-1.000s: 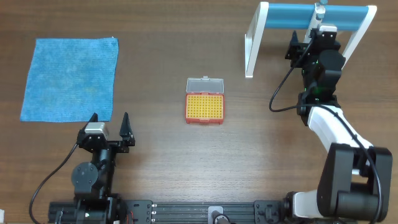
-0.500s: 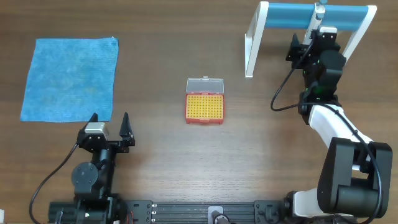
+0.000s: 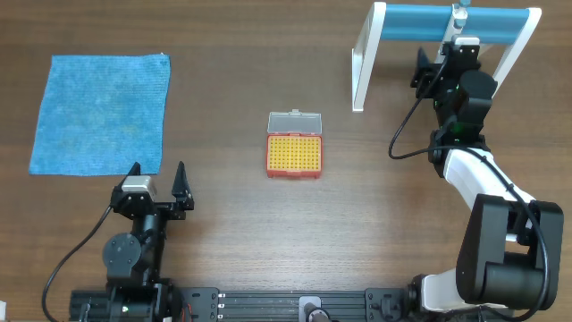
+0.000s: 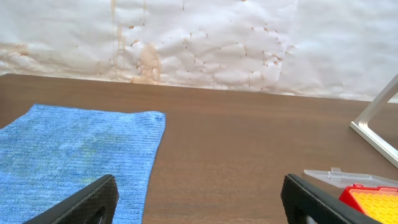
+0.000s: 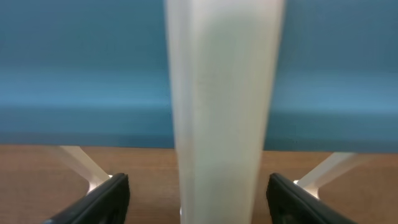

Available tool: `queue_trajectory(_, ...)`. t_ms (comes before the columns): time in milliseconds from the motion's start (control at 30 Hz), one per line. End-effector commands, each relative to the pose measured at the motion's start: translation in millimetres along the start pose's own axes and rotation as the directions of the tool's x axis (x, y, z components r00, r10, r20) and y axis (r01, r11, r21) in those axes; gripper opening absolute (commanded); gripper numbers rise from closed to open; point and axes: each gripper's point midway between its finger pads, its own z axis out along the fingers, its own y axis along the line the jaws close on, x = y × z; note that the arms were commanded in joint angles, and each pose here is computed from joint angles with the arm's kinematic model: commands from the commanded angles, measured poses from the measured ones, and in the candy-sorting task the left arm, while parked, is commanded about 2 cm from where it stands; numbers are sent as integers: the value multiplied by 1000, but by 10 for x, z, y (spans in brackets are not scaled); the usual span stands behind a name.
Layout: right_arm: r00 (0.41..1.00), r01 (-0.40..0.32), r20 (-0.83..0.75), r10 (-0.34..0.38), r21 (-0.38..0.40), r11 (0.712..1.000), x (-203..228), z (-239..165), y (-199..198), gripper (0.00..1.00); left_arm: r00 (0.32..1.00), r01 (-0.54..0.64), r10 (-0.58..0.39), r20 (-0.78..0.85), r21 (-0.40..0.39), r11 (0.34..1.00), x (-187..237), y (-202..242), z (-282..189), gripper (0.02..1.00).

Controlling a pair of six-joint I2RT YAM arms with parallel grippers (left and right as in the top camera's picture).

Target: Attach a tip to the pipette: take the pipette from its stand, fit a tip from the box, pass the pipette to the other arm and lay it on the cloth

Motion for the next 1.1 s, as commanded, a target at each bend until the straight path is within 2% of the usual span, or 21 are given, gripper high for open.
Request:
queue_trajectory(33,1000,5,12,-5,-8,1000,-58,42,-8,77,1000,-16,16,-1,10,1000,10,-15,-3,851)
queue_trajectory(233,1000,-3,11,3,-9,1000,-62,37,-5,75,1000,-16,16,-1,10,1000,9,-15,-3,853)
queue_trajectory(433,999,3,47,-3,-11,1000,-313,-111,24,75,1000,-16,16,-1,9,1000,10,-15,-3,851)
queue_trajectory(600,996,9,90,-8,-10,1000,-653,-384,48,75,1000,-16,16,-1,10,1000,10,-15,-3,851)
queue_trajectory(800,973,32,229,-28,-15,999,-1135,-642,121,75,1000,-16,16,-1,10,1000,9,-15,-3,851)
queue_trajectory(900,962,56,270,-30,-88,995,-1210,-785,419,75,1000,-16,16,-1,10,1000,9,-15,-3,851)
queue_trajectory(967,961,80,276,-27,-185,979,-1125,-902,741,75,1000,-16,16,-1,10,1000,9,-15,-3,851)
queue_trajectory(1033,953,113,301,-20,-293,949,-1003,-1069,1108,75,1000,-16,16,-1,10,1000,10,-15,-3,851)
queue_trajectory(1100,907,172,421,8,-387,906,-931,-1379,1506,75,1000,-16,16,-1,9,1000,10,-15,-3,851)
